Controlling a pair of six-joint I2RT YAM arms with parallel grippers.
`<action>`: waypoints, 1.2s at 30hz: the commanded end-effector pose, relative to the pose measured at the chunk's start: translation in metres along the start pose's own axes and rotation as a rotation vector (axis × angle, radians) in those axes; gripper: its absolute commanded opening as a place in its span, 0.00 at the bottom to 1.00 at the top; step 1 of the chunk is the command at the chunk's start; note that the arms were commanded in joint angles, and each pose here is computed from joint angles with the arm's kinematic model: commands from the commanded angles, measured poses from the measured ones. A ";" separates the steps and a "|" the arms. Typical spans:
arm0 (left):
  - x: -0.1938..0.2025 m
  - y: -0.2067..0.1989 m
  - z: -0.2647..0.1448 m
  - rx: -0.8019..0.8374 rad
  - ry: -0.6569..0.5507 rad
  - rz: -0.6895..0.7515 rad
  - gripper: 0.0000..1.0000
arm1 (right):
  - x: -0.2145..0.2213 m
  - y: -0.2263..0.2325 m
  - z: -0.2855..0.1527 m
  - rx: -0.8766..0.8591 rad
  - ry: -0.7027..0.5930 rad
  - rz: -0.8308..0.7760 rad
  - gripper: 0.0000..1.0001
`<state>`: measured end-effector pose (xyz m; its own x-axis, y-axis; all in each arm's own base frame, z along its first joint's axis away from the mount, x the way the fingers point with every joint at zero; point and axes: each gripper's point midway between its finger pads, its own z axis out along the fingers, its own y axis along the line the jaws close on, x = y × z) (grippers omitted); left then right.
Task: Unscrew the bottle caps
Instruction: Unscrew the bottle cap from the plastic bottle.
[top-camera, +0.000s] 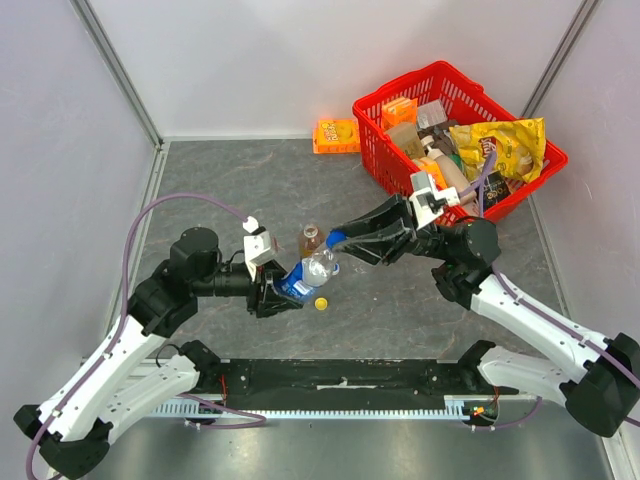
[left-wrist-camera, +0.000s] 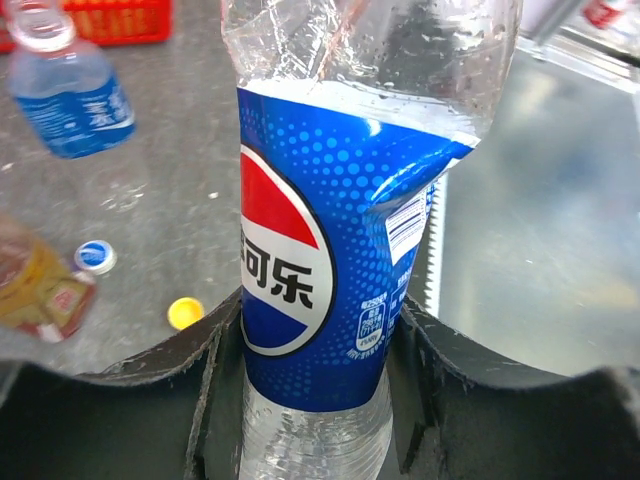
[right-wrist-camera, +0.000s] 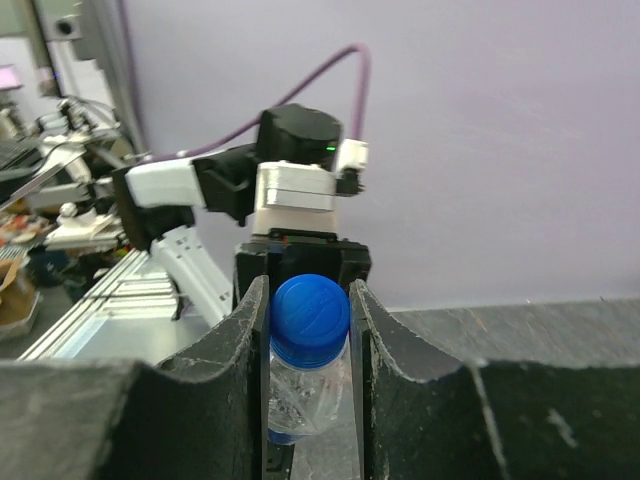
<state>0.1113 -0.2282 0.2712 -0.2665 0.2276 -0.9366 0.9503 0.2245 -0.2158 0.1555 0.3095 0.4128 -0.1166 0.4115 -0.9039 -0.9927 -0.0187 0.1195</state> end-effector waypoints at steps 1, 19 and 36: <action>-0.041 -0.052 -0.011 0.262 -0.112 0.086 0.02 | 0.008 0.042 -0.007 -0.229 0.045 -0.059 0.00; -0.063 -0.104 -0.029 0.616 -0.183 0.088 0.02 | -0.046 0.106 -0.023 -0.423 -0.102 -0.199 0.00; -0.042 -0.062 -0.006 0.367 -0.119 0.036 0.02 | -0.062 0.050 -0.012 -0.045 -0.117 -0.173 0.75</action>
<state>0.0512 -0.2464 0.3265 -0.2959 0.1124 -0.9486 0.9250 -0.2140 -0.3139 0.0854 0.2707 0.4590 0.0674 0.5072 -0.8592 -0.9842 -0.1076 -0.1407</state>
